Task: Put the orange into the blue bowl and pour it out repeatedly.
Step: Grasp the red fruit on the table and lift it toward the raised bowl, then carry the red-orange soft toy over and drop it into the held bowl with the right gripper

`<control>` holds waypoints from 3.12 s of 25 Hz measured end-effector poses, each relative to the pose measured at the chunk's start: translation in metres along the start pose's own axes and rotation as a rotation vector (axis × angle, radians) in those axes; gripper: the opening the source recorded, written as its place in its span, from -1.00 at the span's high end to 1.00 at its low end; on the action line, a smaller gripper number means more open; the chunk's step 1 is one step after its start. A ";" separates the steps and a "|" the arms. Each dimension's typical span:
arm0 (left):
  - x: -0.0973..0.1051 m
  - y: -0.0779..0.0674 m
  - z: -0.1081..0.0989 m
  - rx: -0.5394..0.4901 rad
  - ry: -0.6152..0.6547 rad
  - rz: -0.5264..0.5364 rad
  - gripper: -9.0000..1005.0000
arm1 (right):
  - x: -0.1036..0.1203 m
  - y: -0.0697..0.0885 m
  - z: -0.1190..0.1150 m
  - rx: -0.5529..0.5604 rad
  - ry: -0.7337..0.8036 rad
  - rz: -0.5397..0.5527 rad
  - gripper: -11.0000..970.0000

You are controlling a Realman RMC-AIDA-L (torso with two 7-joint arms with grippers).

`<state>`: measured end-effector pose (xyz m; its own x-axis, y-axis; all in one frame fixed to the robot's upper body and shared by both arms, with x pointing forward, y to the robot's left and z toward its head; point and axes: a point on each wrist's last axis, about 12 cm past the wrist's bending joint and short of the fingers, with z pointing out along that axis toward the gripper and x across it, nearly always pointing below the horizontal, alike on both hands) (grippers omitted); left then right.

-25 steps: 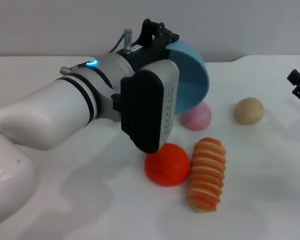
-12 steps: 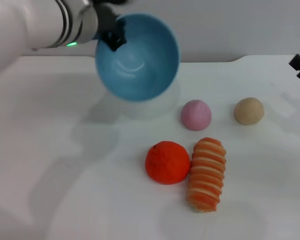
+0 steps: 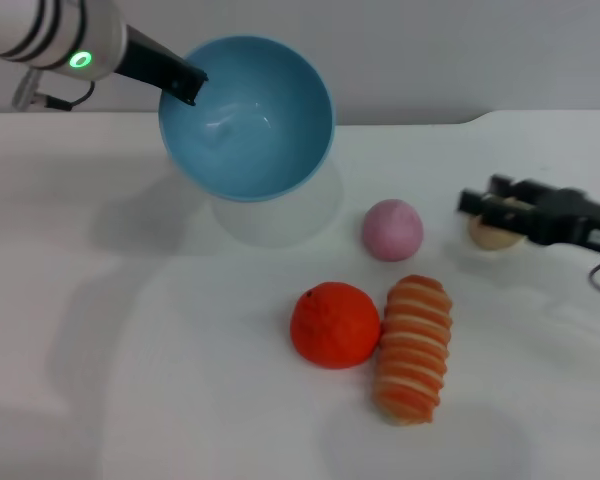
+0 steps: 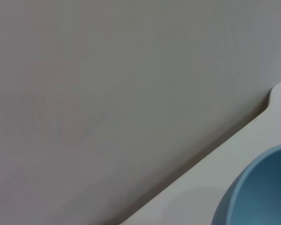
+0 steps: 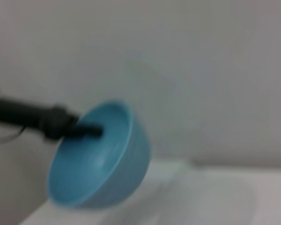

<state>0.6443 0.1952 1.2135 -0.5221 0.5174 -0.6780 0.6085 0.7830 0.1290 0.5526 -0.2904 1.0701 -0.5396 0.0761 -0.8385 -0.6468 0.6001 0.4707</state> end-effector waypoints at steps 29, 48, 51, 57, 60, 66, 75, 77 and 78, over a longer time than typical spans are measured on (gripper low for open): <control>0.017 -0.031 0.019 0.111 -0.170 0.048 0.98 | 0.020 0.034 0.100 -0.079 0.480 -0.089 -0.61; 0.018 -0.028 0.020 0.089 -0.180 0.045 0.98 | 0.014 0.040 0.097 -0.167 0.392 -0.212 0.46; 0.016 -0.028 0.020 0.092 -0.177 0.050 0.98 | 0.007 0.039 0.087 -0.189 0.336 -0.214 0.54; 0.015 -0.027 0.019 0.085 -0.180 0.051 0.98 | -0.010 0.047 0.053 -0.300 0.124 -0.261 0.65; 0.015 -0.026 0.019 0.082 -0.172 0.059 0.98 | -0.023 0.050 0.031 -0.327 0.039 -0.298 0.70; 0.016 -0.035 0.019 0.138 -0.040 0.129 0.98 | -0.046 0.055 -0.005 -0.384 -0.102 -0.366 0.79; 0.023 -0.064 0.020 0.276 0.044 0.153 0.98 | -0.040 0.049 0.008 -0.358 -0.092 -0.304 0.92; 0.022 -0.066 0.021 0.289 0.040 0.150 0.98 | -0.036 0.047 0.015 -0.343 -0.082 -0.274 0.90; 0.022 -0.066 0.021 0.289 0.040 0.150 0.98 | -0.036 0.047 0.015 -0.343 -0.082 -0.274 0.88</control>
<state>0.6047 0.1476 1.1745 -0.4333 0.6370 -0.6375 0.8219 0.5695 0.0105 0.5503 -0.2529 1.1185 -0.2882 0.0221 -0.9573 -0.9086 0.3091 0.2807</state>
